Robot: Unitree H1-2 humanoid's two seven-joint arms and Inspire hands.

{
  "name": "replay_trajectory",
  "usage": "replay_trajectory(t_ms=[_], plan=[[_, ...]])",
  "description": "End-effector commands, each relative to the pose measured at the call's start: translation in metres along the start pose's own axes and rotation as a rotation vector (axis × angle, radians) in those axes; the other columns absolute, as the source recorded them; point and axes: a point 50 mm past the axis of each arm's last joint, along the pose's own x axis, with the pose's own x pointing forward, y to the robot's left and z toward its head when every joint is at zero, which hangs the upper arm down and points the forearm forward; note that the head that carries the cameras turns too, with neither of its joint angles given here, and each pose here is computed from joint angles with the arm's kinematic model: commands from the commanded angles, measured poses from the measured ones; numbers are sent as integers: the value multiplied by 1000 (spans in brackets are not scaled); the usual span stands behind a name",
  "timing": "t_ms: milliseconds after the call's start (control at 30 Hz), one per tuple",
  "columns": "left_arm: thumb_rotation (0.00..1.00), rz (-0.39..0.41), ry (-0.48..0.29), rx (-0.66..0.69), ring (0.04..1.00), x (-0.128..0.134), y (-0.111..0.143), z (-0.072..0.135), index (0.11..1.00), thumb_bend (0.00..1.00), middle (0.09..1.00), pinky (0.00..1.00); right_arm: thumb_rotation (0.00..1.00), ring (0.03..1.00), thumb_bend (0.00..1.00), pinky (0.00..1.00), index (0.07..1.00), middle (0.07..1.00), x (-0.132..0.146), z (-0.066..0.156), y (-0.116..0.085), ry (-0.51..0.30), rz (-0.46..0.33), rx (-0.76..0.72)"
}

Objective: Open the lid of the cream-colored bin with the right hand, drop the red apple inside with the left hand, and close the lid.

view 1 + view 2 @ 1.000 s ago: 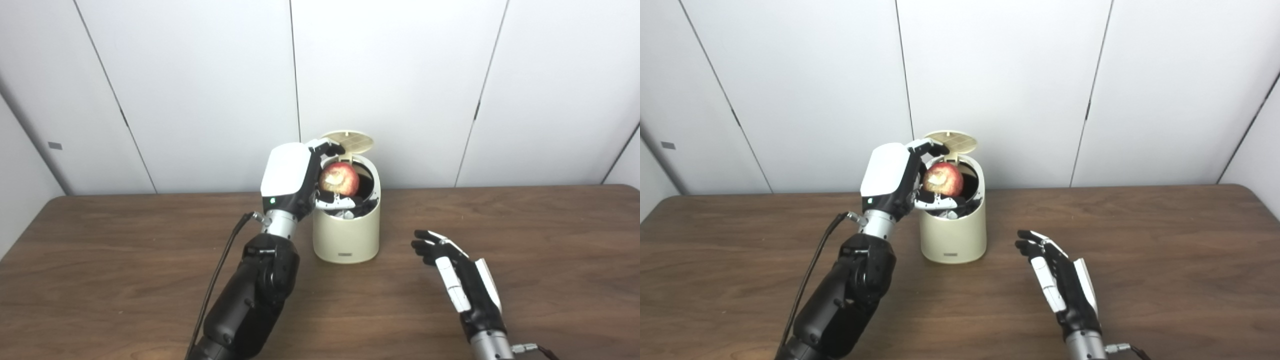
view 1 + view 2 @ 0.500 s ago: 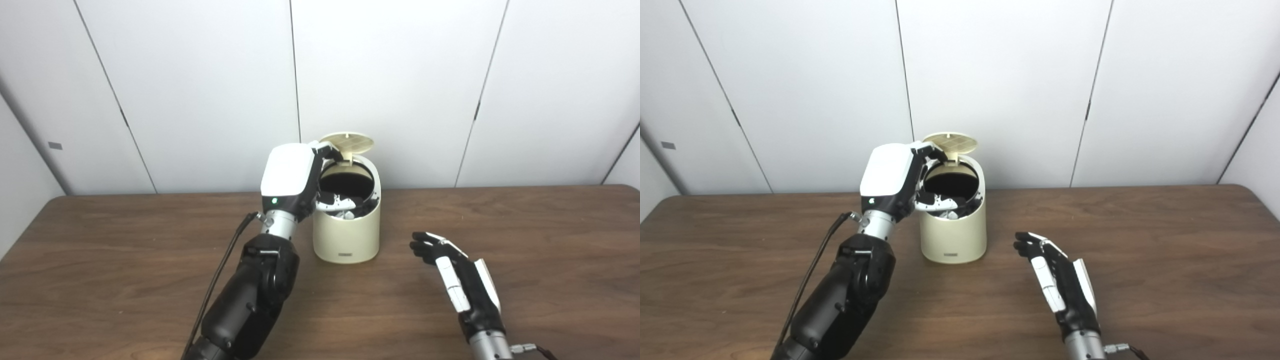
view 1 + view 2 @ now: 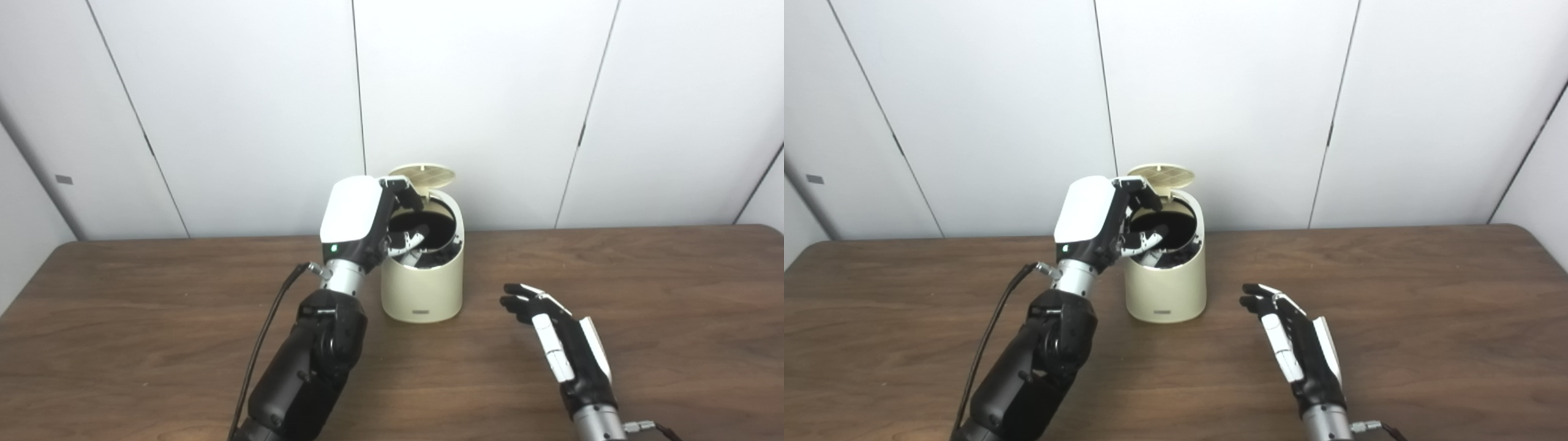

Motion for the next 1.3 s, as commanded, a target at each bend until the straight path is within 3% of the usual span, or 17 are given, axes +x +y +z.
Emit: replay_trajectory(t_ms=[0,500,633,733,933,1100,1167,1200,1233,1267], plan=[[0,89,-48,-33,455,13,16,8,479,479,512,401,1000,761,526,785,743,717,9,18,0,-78,-6,16],[0,202,-89,-70,480,5,31,6,471,477,523,406,1000,765,509,780,756,727,8,16,-5,-72,3,29],[0,254,-94,-131,436,-1,40,4,492,477,495,361,1000,771,521,779,774,743,7,16,-9,-82,-5,47],[0,266,-29,-230,410,-11,50,2,508,475,474,340,1000,796,552,780,786,763,8,16,-13,-84,-20,45],[0,226,79,-384,430,-45,63,-14,510,472,536,314,1000,879,603,814,842,849,16,19,-22,-108,-31,63],[0,221,139,-412,433,-78,69,-28,501,493,540,344,961,897,567,831,859,879,34,28,-31,-191,-20,23],[0,212,159,-407,492,-92,70,-33,491,508,513,388,961,895,592,832,863,890,42,33,-36,-207,-18,-19],[45,198,170,-412,517,-100,71,-35,494,502,562,420,970,891,597,831,862,892,47,37,-37,-215,-20,-48],[268,186,179,-422,554,-106,71,-36,567,520,609,462,975,879,604,813,857,890,52,40,-39,-224,-23,-72],[425,174,188,-438,584,-110,71,-38,623,537,648,496,979,868,606,793,853,887,56,43,-40,-232,-25,-91]])
